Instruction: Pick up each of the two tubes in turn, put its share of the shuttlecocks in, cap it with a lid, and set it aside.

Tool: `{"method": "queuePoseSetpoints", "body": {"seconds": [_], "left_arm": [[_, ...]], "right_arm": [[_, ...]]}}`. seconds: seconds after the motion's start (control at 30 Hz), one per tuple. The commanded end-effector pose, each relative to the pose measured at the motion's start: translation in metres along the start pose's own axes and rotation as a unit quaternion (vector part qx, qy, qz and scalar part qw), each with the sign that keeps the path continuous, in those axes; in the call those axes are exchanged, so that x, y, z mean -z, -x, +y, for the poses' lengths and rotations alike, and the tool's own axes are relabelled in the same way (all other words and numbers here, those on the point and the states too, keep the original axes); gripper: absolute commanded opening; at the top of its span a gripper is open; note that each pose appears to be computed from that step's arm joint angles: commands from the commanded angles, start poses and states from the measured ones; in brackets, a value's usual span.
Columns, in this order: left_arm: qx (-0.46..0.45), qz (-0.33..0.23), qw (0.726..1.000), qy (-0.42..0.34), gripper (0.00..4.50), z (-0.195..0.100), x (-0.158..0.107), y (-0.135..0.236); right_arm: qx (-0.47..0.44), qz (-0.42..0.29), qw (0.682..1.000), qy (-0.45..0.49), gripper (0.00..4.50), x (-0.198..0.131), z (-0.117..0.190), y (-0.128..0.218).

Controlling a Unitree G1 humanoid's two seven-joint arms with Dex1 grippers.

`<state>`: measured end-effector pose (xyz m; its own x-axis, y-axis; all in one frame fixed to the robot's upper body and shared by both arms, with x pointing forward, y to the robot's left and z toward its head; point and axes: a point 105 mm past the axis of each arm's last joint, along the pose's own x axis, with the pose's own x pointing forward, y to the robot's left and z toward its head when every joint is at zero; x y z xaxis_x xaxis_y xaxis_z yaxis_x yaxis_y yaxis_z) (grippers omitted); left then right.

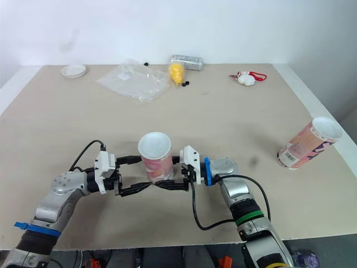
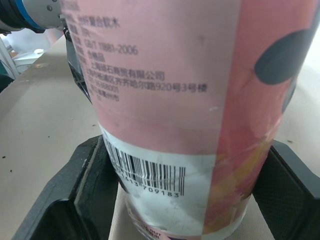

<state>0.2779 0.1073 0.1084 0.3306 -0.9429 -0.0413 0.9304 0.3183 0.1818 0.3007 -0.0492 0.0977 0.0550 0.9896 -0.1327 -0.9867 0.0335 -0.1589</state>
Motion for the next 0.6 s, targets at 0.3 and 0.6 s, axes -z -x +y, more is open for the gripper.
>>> {"method": "queuePoseSetpoints", "body": {"seconds": [0.3,0.6], "left_arm": [[0.009,-0.013,1.000,-0.025,4.50,0.002,-0.011,-0.006],[0.033,-0.020,0.999,-0.026,4.50,0.001,-0.018,-0.014]], "right_arm": [[0.124,-0.040,0.991,0.005,3.89,-0.029,-0.019,0.030],[0.407,-0.039,0.912,-0.019,3.89,-0.024,-0.047,0.117]]}}
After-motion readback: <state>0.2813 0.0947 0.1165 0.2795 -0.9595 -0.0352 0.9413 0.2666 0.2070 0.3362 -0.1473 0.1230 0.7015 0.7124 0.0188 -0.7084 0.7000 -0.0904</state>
